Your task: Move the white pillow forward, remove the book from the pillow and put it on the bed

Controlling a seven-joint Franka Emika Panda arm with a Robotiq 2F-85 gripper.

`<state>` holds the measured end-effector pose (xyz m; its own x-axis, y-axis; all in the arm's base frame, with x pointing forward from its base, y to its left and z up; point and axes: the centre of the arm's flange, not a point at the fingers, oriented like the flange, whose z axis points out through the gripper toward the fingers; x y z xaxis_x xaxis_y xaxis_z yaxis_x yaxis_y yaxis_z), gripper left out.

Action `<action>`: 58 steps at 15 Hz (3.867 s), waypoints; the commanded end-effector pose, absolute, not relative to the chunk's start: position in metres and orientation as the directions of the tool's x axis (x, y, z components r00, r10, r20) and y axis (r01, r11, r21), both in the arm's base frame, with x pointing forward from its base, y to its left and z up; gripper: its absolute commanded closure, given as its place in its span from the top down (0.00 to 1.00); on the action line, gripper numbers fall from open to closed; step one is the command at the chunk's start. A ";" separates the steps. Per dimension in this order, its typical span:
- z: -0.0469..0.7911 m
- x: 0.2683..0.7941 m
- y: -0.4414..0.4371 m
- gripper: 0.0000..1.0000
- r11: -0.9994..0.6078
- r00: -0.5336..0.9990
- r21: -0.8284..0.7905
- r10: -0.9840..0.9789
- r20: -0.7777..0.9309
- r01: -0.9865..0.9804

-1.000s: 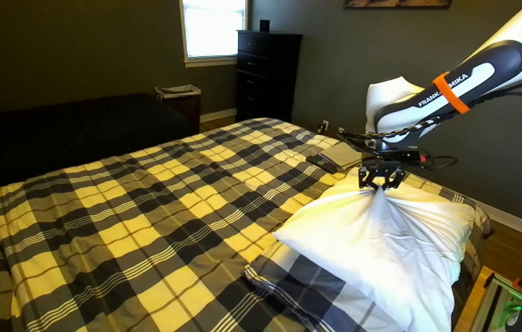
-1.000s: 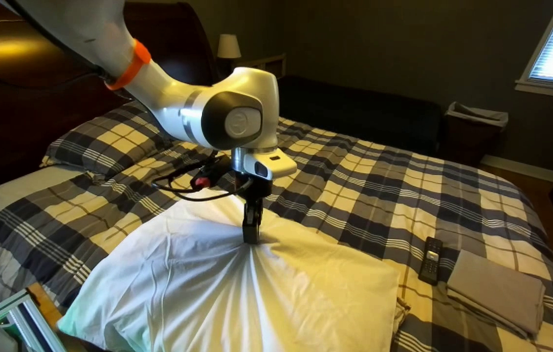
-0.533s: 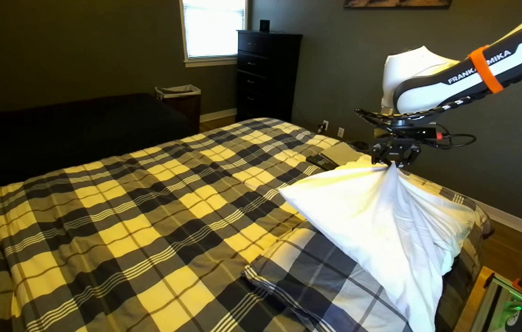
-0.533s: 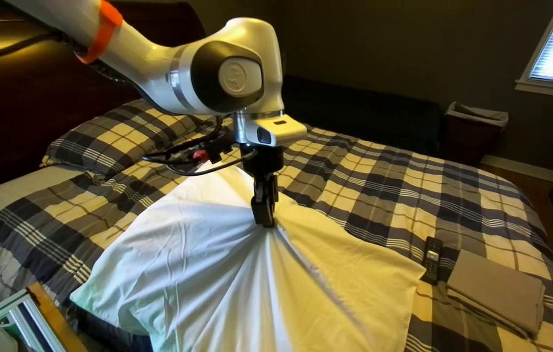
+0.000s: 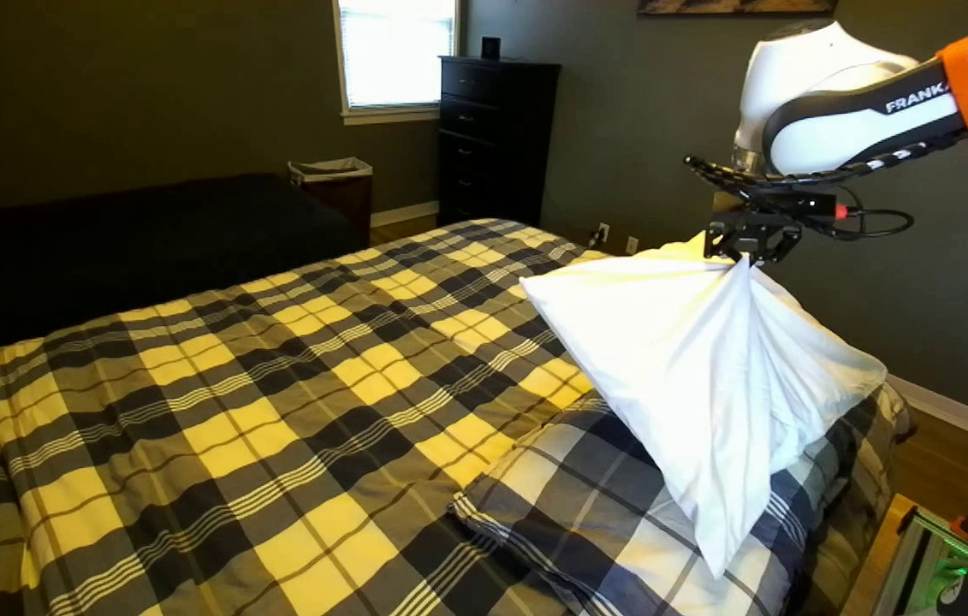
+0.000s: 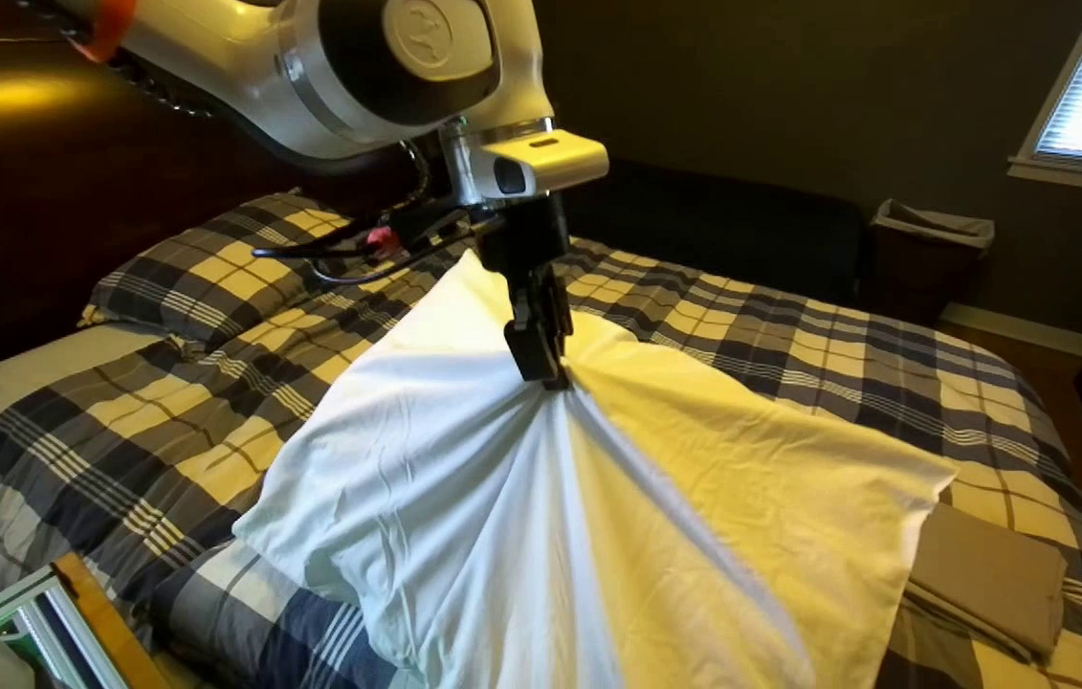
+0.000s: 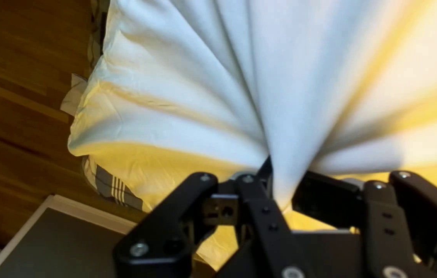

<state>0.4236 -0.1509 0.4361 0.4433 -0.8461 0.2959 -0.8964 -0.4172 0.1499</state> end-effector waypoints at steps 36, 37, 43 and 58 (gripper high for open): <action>0.511 0.564 -0.092 0.00 -0.280 0.209 -0.095 -0.867 0.452 -0.955; 0.508 0.571 -0.091 0.00 -0.286 0.213 -0.099 -0.866 0.452 -0.953; 0.502 0.625 -0.100 0.00 -0.255 0.156 -0.176 -0.885 0.439 -0.951; 0.460 0.715 -0.093 0.00 0.052 -0.103 -0.268 -0.978 0.179 -0.962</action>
<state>0.6902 -0.0939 0.4502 -0.0512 -0.9790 0.1973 -0.9727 0.0041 -0.2322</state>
